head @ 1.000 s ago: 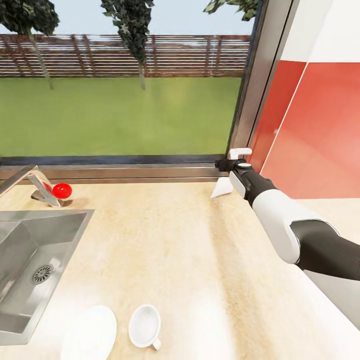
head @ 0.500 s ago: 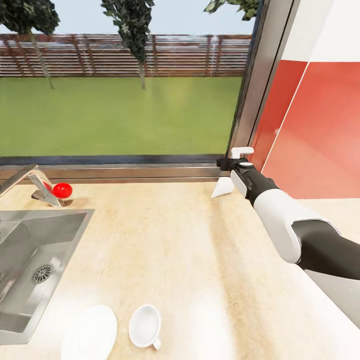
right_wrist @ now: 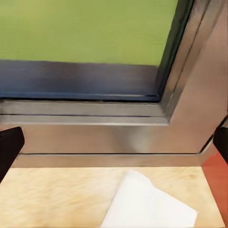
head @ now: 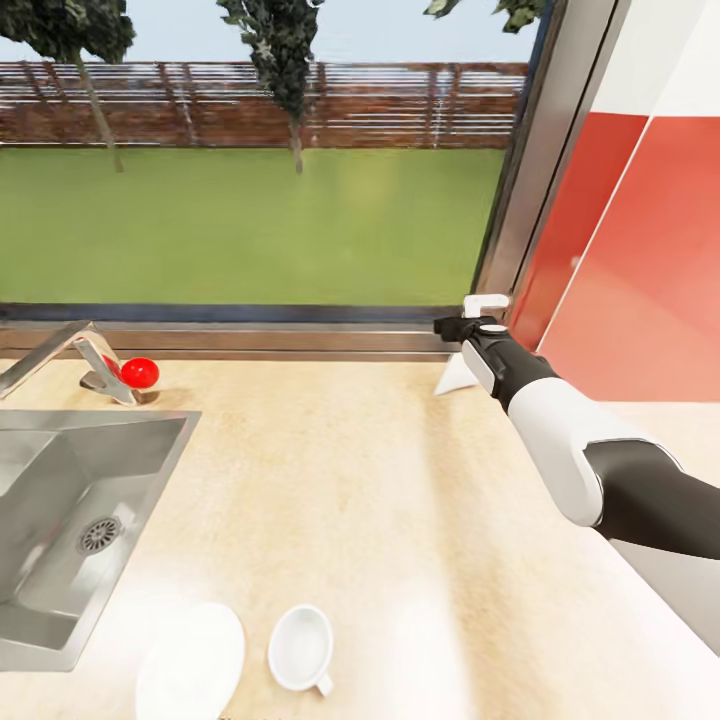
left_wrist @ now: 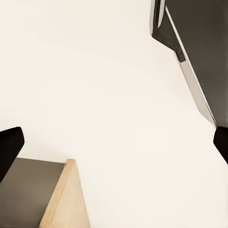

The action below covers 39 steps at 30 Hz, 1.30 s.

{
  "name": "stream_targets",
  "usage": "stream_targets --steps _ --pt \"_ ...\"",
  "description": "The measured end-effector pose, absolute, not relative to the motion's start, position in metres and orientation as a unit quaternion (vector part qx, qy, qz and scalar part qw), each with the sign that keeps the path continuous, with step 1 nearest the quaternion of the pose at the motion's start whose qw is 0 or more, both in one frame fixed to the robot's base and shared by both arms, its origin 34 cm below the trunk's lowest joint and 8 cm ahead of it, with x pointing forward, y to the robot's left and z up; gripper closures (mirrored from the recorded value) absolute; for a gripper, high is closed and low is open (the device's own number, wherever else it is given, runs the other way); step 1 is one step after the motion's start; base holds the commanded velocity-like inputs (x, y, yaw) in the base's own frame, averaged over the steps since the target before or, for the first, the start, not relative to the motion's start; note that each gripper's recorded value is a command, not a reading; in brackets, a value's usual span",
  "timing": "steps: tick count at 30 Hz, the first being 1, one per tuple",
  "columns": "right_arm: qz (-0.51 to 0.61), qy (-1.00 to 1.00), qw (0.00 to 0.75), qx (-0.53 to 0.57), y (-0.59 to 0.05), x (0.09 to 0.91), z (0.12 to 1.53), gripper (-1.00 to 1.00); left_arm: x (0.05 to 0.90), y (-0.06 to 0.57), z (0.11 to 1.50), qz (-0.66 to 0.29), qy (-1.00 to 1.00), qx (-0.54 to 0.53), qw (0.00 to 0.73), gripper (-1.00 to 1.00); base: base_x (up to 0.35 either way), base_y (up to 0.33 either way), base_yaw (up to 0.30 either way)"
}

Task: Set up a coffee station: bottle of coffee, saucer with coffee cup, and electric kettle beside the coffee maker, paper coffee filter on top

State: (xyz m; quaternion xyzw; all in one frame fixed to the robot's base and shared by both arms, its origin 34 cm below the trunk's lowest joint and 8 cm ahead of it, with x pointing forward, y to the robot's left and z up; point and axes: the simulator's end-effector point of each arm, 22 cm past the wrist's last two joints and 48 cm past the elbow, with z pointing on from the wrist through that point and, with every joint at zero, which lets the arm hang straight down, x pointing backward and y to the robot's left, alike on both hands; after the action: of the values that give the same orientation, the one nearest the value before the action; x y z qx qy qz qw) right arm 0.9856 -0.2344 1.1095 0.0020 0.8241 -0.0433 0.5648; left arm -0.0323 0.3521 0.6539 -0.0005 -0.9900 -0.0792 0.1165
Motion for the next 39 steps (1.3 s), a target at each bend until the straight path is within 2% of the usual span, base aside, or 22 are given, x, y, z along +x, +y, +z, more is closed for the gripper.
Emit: stream_targets --steps 24,39 --pt "-0.044 0.835 0.549 0.0 -0.234 0.989 1.075 -1.0 -0.052 0.353 0.662 -0.08 -0.987 -0.002 0.143 -1.0 0.0 0.0 0.008" --pt "-0.045 0.842 0.538 0.0 -0.235 0.99 1.054 -1.0 -0.06 0.353 0.666 -0.08 -0.985 -0.003 0.155 -1.0 0.0 0.0 -0.082"
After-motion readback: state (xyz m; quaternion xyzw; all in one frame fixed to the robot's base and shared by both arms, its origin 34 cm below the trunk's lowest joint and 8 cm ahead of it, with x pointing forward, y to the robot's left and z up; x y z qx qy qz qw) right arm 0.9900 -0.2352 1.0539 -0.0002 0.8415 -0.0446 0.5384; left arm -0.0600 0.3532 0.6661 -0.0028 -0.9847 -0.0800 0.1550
